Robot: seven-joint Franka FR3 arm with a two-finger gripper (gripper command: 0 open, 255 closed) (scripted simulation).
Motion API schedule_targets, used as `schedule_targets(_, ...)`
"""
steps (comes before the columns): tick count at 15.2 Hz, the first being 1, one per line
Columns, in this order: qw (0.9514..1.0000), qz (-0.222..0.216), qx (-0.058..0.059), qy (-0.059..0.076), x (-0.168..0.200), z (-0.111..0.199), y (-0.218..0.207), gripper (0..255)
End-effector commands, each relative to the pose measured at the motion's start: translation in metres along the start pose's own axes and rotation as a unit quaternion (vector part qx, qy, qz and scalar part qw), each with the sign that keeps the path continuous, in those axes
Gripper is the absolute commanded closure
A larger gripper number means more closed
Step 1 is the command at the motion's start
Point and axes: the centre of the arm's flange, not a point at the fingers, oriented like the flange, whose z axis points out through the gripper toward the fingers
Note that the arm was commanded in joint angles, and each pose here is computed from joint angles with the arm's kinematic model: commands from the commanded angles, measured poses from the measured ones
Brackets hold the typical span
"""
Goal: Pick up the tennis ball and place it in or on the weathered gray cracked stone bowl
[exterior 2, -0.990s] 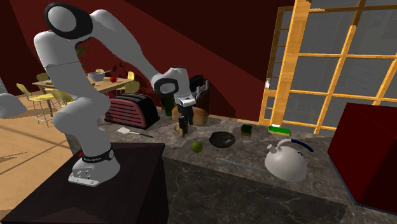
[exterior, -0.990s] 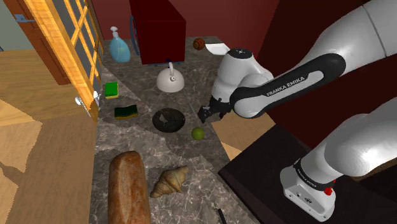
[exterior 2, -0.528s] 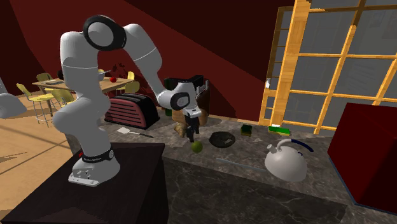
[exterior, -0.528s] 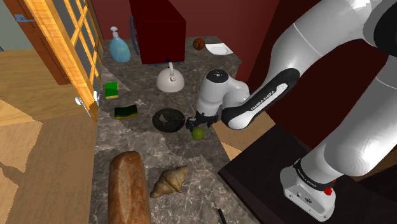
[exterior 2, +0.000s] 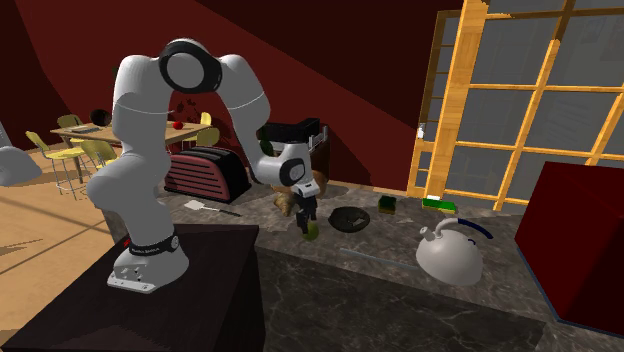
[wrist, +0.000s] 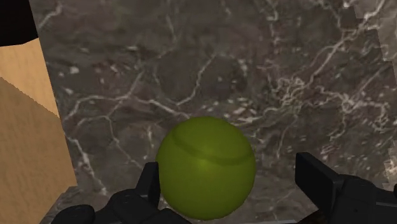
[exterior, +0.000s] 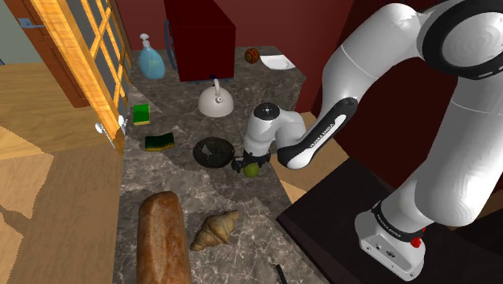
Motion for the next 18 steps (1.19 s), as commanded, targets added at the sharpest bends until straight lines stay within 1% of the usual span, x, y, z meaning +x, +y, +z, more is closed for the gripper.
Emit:
schedule_targets(1, 1.0, -0.002, 0.004, -0.001, -0.0017, 0.0095, -0.0022, 0)
schedule_targets(8, 1.0, -0.002, 0.004, -0.001, -0.0017, 0.0095, -0.0022, 0)
schedule_targets(9, 1.0, -0.002, 0.004, -0.001, -0.0016, 0.0095, -0.0021, 255)
schedule_targets(18, 1.0, -0.002, 0.004, -0.001, -0.0017, 0.0095, -0.0022, 255)
